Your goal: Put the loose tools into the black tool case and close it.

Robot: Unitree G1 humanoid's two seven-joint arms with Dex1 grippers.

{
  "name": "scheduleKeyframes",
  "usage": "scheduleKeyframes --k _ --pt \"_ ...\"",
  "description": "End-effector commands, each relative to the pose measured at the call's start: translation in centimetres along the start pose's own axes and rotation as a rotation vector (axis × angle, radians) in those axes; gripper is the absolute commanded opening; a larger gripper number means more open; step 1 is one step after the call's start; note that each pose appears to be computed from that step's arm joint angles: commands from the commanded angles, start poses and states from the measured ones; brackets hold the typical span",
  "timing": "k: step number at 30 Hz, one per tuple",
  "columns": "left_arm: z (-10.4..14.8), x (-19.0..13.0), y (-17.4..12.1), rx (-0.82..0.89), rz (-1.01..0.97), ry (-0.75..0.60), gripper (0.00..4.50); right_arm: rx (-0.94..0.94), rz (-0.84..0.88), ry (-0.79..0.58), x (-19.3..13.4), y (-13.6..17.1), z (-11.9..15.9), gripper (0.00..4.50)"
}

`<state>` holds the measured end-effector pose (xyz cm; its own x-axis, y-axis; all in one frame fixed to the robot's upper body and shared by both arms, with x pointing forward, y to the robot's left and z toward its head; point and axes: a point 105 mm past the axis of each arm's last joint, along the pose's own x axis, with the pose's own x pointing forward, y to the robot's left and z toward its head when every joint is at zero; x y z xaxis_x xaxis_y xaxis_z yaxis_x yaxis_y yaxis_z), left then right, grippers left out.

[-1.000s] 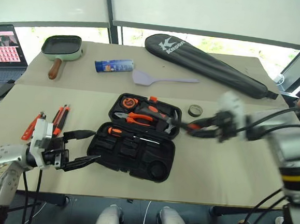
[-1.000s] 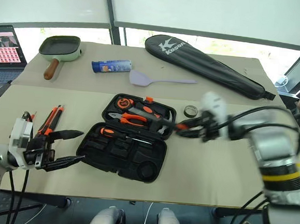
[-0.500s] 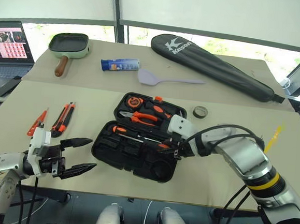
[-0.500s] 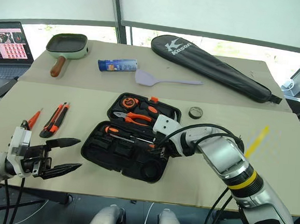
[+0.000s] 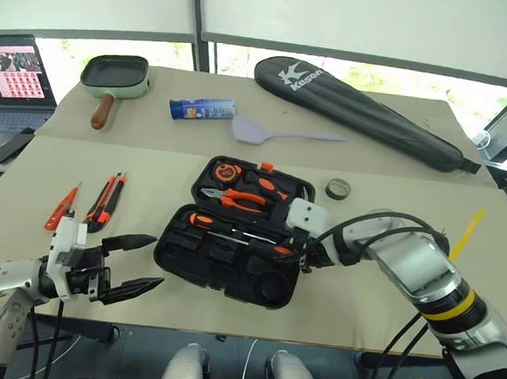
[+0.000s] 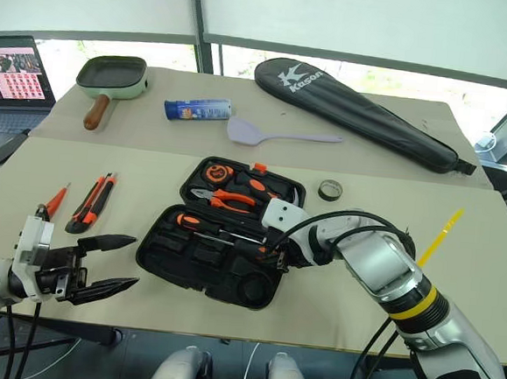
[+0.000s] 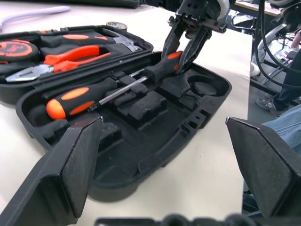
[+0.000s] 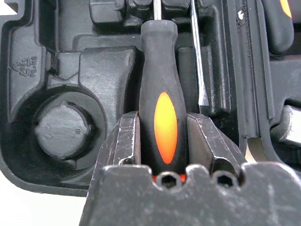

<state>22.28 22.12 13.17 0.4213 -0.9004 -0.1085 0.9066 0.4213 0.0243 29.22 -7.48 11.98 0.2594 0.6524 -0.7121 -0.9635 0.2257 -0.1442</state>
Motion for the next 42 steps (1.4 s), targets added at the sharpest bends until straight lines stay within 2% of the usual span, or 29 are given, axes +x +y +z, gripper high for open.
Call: scheduleKeyframes --k 1,2,4,6,11,16,19,24,27,35,42 --pt "0.4 0.1 -0.1 0.029 0.001 -0.007 4.5 -0.058 0.025 -0.006 0.2 0.5 0.8 1.03" --pt "0.4 0.1 -0.2 0.027 0.0 -0.007 4.5 -0.064 0.022 -0.012 0.1 0.5 0.9 1.03" --pt "0.3 0.1 -0.3 0.026 0.001 -0.007 4.5 -0.071 0.035 -0.038 -0.4 0.5 1.4 2.04" --pt "0.2 0.0 -0.4 0.025 0.004 -0.005 4.5 -0.072 0.058 -0.076 -1.2 0.7 2.2 2.48" --pt "0.0 -0.2 -0.4 0.018 0.017 0.005 4.5 -0.102 0.111 -0.151 -3.8 0.6 3.5 2.48" --pt "0.1 -0.2 -0.3 0.021 0.026 -0.003 4.5 -0.135 0.124 -0.298 -4.0 0.5 4.7 2.48" --pt "0.0 -0.1 -0.2 0.02 0.029 -0.004 4.5 -0.119 0.096 -0.358 -2.3 0.3 4.8 1.72" --pt "0.1 -0.1 0.2 0.023 0.032 -0.004 4.5 -0.12 -0.012 -0.423 0.7 -0.5 4.7 0.03" --pt "0.2 -0.1 0.2 0.026 0.033 -0.002 4.5 -0.155 -0.024 -0.397 2.2 -0.4 3.5 0.03" --pt "0.3 -0.2 0.5 0.042 0.062 -0.002 4.5 -0.097 0.035 -0.365 4.0 0.4 2.0 0.03" --pt "0.3 -0.2 0.3 0.041 0.074 -0.001 4.5 -0.049 0.045 -0.299 5.5 0.5 1.4 0.03"
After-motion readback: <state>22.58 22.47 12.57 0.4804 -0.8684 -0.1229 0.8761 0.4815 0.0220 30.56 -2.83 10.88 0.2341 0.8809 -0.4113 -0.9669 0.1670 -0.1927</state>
